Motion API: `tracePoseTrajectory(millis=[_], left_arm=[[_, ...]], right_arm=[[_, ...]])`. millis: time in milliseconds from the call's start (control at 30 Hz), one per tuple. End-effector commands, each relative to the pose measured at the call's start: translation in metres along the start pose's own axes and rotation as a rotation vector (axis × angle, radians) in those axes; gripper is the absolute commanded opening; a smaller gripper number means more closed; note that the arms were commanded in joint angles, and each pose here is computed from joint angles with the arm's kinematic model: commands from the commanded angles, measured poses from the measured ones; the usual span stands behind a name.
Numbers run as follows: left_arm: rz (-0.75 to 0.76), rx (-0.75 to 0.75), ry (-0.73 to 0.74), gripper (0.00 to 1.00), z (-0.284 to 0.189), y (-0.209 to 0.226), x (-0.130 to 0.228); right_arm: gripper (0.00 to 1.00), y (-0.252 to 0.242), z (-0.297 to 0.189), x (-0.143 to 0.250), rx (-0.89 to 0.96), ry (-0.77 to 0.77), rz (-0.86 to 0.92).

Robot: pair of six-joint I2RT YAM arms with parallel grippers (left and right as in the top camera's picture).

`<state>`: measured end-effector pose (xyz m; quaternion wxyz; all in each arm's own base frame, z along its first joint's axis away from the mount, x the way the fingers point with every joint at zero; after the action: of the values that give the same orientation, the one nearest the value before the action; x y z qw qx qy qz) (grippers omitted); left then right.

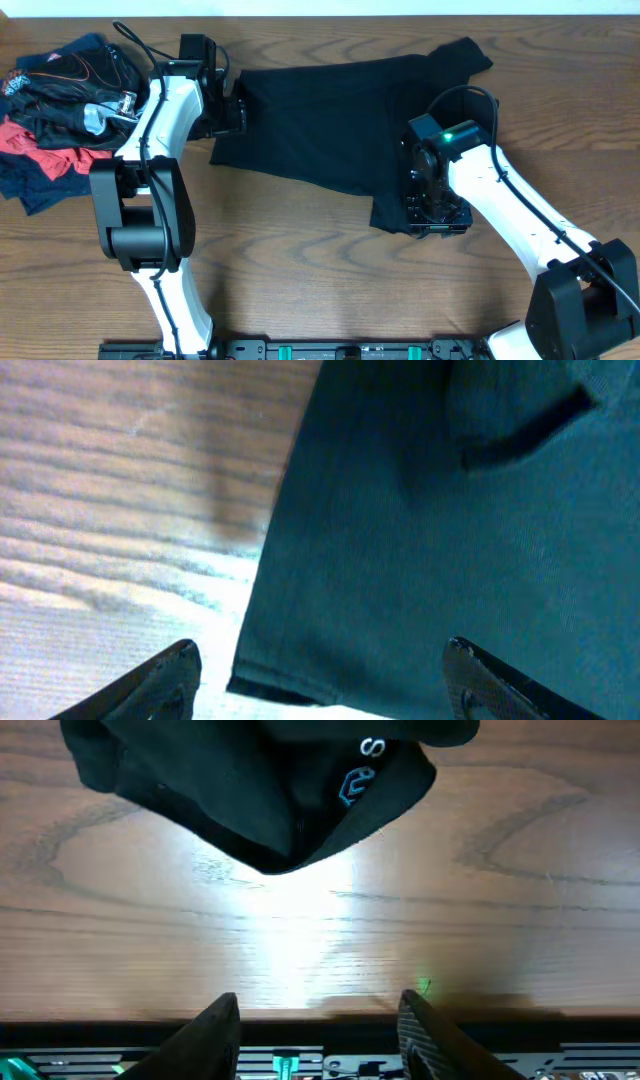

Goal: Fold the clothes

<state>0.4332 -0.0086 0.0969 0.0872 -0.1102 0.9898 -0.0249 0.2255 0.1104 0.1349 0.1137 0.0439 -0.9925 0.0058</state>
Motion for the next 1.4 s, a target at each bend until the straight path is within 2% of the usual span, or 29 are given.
tracePoseTrajectory(millis=[0,267,433,533,567,633,667,700,733,900,1033,1067,1100,1167,1200,1267,1367], left_arm=[[0.022,-0.014,0.04,0.78,0.01,0.006,0.01],[-0.047,-0.025,0.152,0.74,0.035,0.026,0.043],[-0.054,-0.021,0.17,0.74,0.042,0.029,0.051],[-0.055,-0.009,0.165,0.69,0.042,0.028,0.05],[-0.054,-0.005,0.16,0.64,0.042,0.027,0.049],[-0.065,-0.002,0.143,0.49,0.043,0.026,0.045],[-0.074,0.0,0.133,0.33,0.043,0.026,0.043],[-0.085,0.001,0.124,0.13,0.043,0.026,0.042],[-0.098,0.002,0.118,0.06,0.043,0.026,0.04],[-0.105,-0.005,0.115,0.06,0.044,0.027,0.04],[-0.111,-0.069,0.1,0.06,0.044,0.038,0.038],[-0.116,-0.071,0.099,0.06,0.044,0.04,0.038],[-0.123,-0.071,0.099,0.06,0.044,0.043,0.037],[-0.137,-0.072,0.099,0.06,0.043,0.048,0.036],[-0.143,-0.069,0.099,0.06,0.043,0.05,0.036],[-0.152,-0.063,0.1,0.06,0.043,0.053,0.036],[-0.162,-0.063,0.1,0.06,0.043,0.056,0.035]], right_arm=[[0.49,0.003,0.0,0.001,0.003,-0.004,-0.014],[0.41,0.001,0.0,0.001,0.019,-0.008,-0.014],[0.36,0.002,0.0,0.001,0.018,-0.009,-0.021],[0.3,0.001,0.0,0.0,0.017,-0.008,-0.019],[0.28,0.001,0.0,0.001,0.019,-0.005,-0.019],[0.23,0.0,0.0,0.002,0.02,0.001,-0.018],[0.21,0.0,0.0,0.003,0.021,0.004,-0.018],[0.19,0.0,-0.001,0.003,0.022,0.008,-0.018],[0.17,0.0,-0.001,0.004,0.024,0.011,-0.018],[0.05,-0.002,-0.001,0.011,0.034,0.043,-0.016],[0.03,-0.002,0.003,0.013,0.039,0.054,-0.021],[0.05,-0.002,0.005,0.014,0.041,0.056,-0.022],[0.13,-0.002,0.009,0.014,0.041,0.058,-0.023],[0.38,-0.003,0.02,0.014,0.04,0.056,-0.023],[0.56,-0.004,0.026,0.014,0.039,0.054,-0.023],[0.79,-0.004,0.038,0.012,0.033,0.043,-0.022],[0.92,-0.005,0.058,0.003,0.011,-0.011,-0.017]])
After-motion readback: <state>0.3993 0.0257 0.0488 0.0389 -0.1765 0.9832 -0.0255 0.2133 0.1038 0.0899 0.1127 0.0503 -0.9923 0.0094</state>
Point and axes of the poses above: each gripper's point midway between its finger pads, its own z axis out along the fingers, its own y axis along the line the jaws close on, x = y × z, the point moved 5 cm from there along -z, back along the fingers, and after that the axes turned 6 degrees about -z, right-handed, at the moved point
